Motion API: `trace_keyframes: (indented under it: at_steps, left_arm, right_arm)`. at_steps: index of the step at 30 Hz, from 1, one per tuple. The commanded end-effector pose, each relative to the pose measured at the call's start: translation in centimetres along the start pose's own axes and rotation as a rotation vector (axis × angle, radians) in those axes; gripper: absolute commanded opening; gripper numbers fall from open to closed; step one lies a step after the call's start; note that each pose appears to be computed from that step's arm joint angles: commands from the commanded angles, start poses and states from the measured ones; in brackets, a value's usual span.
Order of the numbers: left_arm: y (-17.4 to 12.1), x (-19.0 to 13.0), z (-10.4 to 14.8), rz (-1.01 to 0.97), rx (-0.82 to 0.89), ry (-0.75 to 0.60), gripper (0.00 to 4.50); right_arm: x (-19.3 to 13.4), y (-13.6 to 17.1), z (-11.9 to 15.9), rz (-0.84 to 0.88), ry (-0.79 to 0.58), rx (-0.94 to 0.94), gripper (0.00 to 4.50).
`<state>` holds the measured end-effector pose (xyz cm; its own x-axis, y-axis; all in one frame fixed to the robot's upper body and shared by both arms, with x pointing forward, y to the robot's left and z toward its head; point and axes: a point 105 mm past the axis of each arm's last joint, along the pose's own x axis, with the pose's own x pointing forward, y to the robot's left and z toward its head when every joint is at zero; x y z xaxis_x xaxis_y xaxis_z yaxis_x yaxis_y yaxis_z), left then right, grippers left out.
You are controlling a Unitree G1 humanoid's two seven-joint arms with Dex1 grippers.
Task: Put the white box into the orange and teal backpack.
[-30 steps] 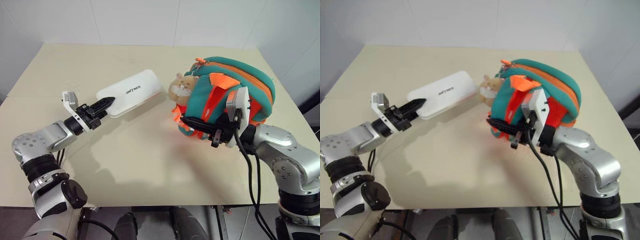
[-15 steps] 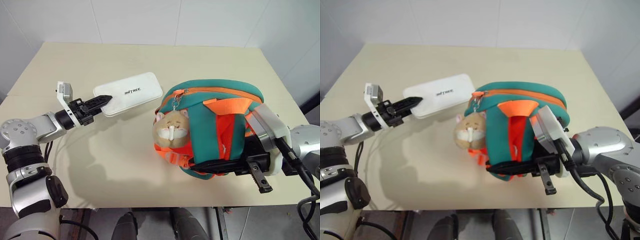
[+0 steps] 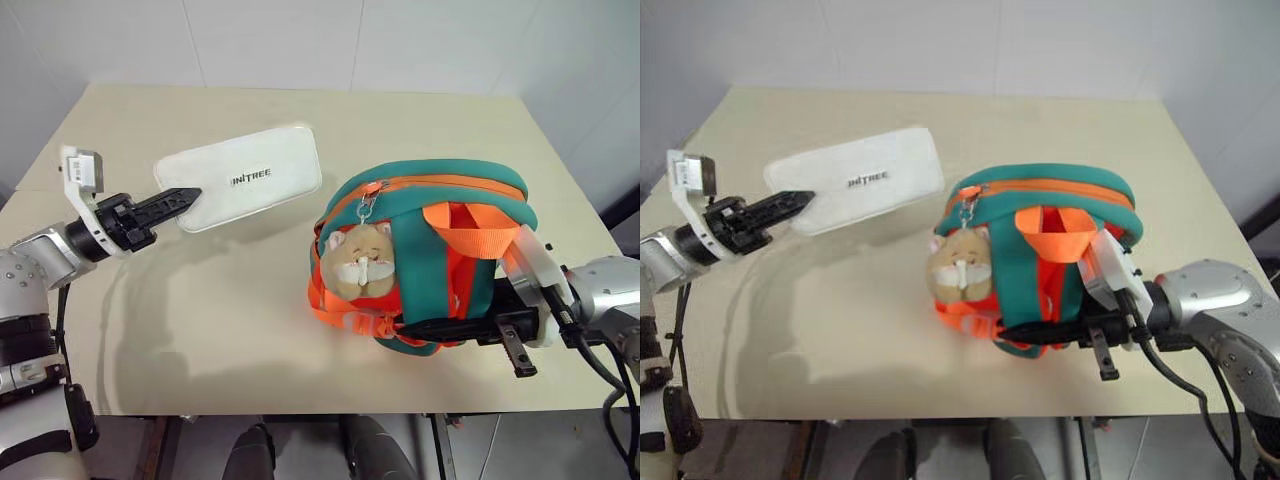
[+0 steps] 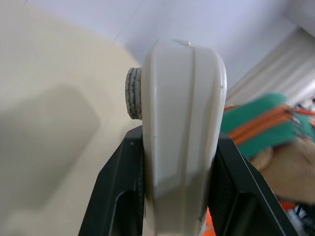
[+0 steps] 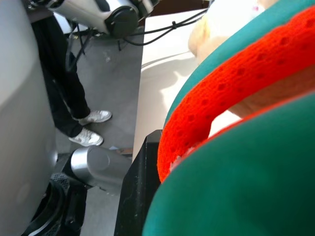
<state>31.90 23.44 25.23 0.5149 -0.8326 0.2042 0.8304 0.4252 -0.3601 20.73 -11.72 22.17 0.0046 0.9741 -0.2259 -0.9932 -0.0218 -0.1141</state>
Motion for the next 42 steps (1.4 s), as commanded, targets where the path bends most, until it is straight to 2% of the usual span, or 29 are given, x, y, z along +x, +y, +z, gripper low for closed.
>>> trace_keyframes:
  at_steps: [1, 4, 7, 16, 22, 29, 37, 42]
  left_arm:
    - [-1.8, -0.8, 2.5, -0.065, 0.218, -0.054, 1.24]
    - [-2.4, -1.0, 2.7, -0.104, 0.294, -0.038, 1.24]
    - [-2.8, -0.9, 1.9, -0.153, 0.352, 0.042, 1.24]
    - [-2.8, 0.3, 1.7, -0.253, 0.442, 0.133, 1.24]
    - [-3.5, 1.2, 2.8, -0.319, 0.482, 0.125, 1.24]
    - [-4.8, -0.2, 5.2, -0.318, 0.531, 0.097, 1.24]
    - [-6.0, -1.4, 5.0, -0.371, 0.527, 0.157, 1.24]
    - [-5.6, -0.9, 4.7, -0.364, 0.575, 0.19, 1.24]
  right_arm:
    - [-0.1, -0.3, -0.5, -0.018, -0.004, -0.01, 0.01]
    - [-0.1, -0.8, -0.6, -0.034, -0.009, -0.008, 0.01]
    - [-0.1, -1.1, -0.6, -0.04, -0.013, -0.014, 0.01]
    - [-0.1, -1.8, -0.7, -0.075, -0.009, -0.028, 0.01]
    - [0.0, -1.9, -0.7, -0.101, -0.014, -0.033, 0.01]
    - [-0.1, -1.9, -1.2, -0.129, -0.015, -0.021, 0.01]
    - [0.2, -2.1, -1.5, -0.127, -0.024, -0.007, 0.01]
    - [0.3, -2.4, -1.5, -0.129, -0.023, -0.012, 0.01]
